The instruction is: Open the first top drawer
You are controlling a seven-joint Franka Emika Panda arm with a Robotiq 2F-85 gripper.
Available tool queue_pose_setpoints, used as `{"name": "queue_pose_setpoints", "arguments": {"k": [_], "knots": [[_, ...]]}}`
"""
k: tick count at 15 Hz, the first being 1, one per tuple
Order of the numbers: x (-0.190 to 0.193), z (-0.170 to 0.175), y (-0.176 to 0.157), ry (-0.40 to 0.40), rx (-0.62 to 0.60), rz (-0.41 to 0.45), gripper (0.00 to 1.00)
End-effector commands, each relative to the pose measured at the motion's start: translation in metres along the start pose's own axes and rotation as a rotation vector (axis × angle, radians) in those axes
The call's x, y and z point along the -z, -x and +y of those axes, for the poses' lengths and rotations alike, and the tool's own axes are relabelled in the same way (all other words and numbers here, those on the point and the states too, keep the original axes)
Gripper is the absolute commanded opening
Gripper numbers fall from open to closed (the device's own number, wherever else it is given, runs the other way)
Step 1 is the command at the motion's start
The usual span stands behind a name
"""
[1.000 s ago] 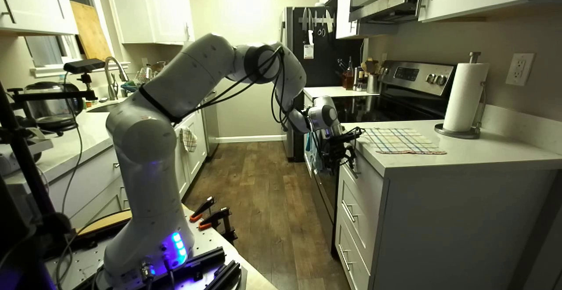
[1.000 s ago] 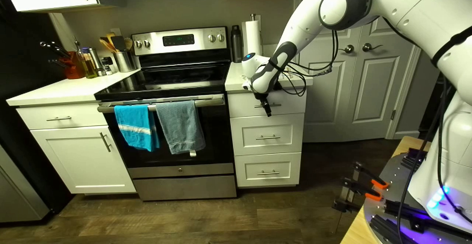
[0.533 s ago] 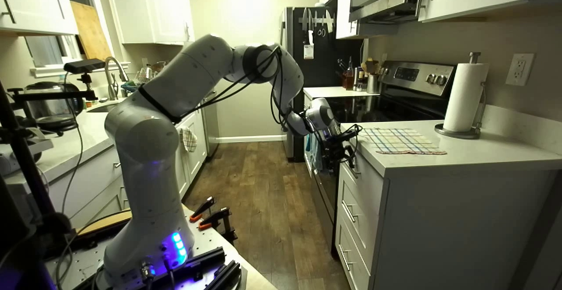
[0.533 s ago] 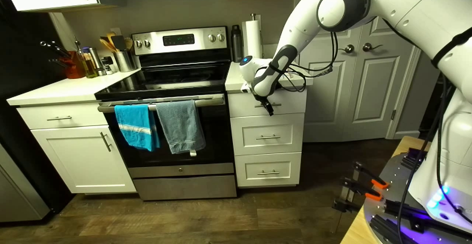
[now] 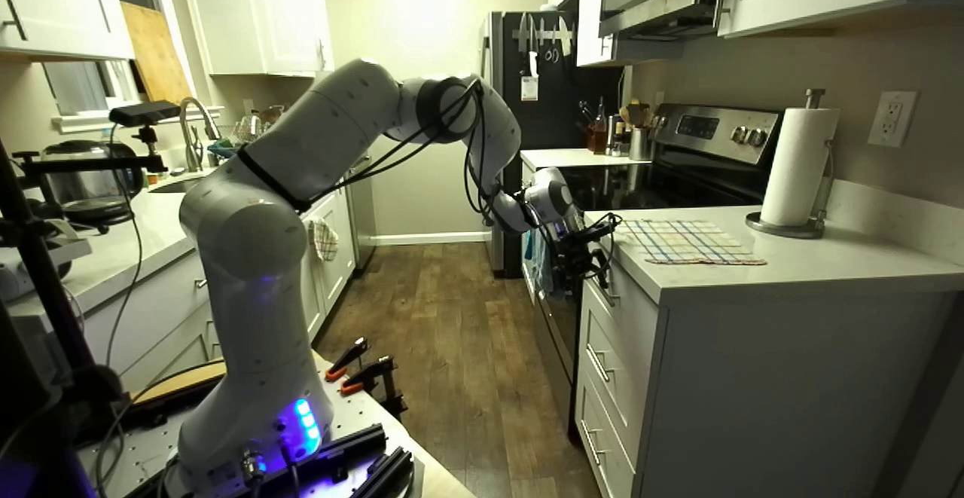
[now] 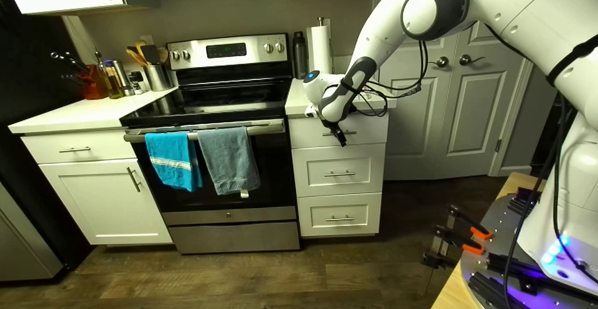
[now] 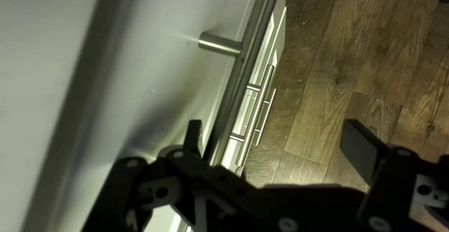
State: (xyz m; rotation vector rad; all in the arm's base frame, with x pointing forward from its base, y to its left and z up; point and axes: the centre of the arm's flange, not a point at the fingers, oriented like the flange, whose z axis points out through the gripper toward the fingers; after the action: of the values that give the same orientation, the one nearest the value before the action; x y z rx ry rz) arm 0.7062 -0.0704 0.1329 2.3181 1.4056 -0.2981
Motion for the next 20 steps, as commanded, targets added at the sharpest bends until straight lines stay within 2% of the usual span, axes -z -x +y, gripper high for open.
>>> {"name": "queue_pose_setpoints", "arguments": {"k": [1,5,12,16,20], "knots": [[0.0,0.0,0.0,0.0,0.0,0.0,1.0],[0.001,-0.002,-0.001,0.005,0.006,0.0,1.0],[0.0,-0.043,-0.023,-0.008,0.041,-0.003,1.0],[-0.005,-0.072,-0.043,-0.046,0.037,0.042,1.0],[-0.007,-0.078,-0.042,-0.065,0.057,0.075,1.0]]}}
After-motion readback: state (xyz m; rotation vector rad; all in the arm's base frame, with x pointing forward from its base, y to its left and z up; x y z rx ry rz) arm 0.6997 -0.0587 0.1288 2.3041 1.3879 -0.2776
